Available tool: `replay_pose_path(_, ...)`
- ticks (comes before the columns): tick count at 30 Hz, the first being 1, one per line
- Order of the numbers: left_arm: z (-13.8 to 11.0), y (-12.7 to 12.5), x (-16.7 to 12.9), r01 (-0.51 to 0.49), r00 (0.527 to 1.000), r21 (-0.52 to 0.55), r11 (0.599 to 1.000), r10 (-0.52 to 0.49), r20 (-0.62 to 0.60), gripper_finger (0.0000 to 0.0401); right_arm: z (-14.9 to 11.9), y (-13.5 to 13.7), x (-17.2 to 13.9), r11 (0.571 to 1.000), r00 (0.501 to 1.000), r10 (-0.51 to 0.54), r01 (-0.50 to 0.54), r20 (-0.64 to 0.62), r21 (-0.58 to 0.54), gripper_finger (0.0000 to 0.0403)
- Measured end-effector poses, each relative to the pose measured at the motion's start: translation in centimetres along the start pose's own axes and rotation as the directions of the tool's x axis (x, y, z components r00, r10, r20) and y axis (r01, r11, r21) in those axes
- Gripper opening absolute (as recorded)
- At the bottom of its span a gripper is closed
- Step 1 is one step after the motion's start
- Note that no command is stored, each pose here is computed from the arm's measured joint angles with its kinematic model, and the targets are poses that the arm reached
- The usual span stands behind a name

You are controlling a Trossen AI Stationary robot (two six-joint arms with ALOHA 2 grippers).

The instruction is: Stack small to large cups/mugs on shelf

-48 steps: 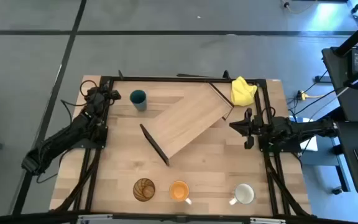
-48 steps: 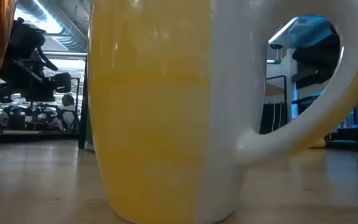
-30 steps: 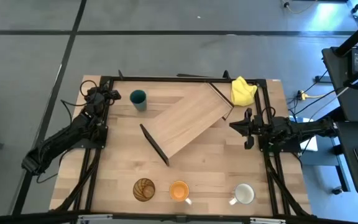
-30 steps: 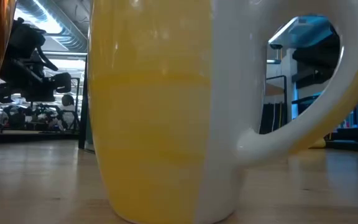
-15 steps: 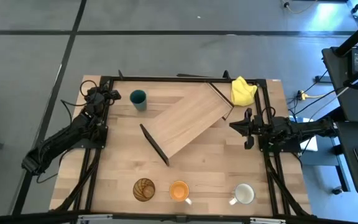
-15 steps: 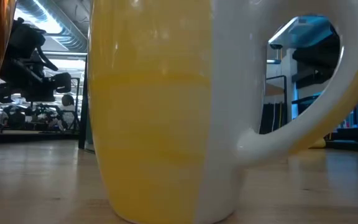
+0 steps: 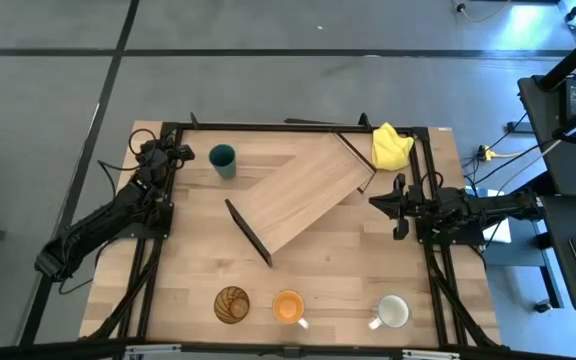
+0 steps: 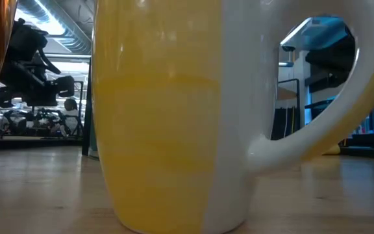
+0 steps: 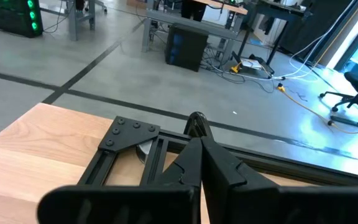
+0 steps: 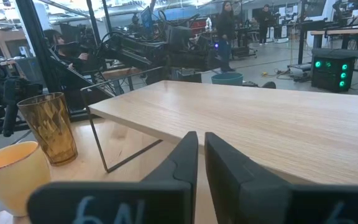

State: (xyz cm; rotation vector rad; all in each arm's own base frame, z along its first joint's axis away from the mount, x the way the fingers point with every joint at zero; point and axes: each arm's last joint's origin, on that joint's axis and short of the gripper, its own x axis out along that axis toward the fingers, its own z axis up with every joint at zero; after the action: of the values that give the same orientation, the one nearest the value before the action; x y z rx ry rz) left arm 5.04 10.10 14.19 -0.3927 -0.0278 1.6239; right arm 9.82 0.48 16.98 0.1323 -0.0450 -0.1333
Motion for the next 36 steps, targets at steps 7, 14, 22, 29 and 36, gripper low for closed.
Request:
replay_pose_path(7,0.0,0.0,0.0,0.0,1.0,0.0,1.0,0.0,0.0,0.0,0.0,0.0,0.0,1.0,1.0,0.001,-0.001,0.0,0.003,0.0032)
replay_pose_path(14,0.0,0.0,0.0,0.0,1.0,0.0,1.0,0.0,0.0,0.0,0.0,0.3,0.0,0.935,0.995,0.095,-0.088,-0.005,0.342,0.0032)
replay_pose_path(22,0.0,0.0,0.0,0.0,1.0,0.0,1.0,0.0,0.0,0.0,0.8,0.4,0.0,0.821,0.991,0.115,-0.135,0.071,0.555,0.0032)
replay_pose_path(29,0.0,0.0,0.0,0.0,1.0,0.0,1.0,0.0,0.0,0.0,3.7,0.5,-0.7,0.828,0.922,0.105,-0.289,0.374,0.48,0.0032)
replay_pose_path(36,0.0,0.0,0.0,0.0,1.0,0.0,1.0,0.0,0.0,0.0,6.4,0.3,-2.4,0.815,0.757,0.068,-0.419,0.65,0.402,0.0032)
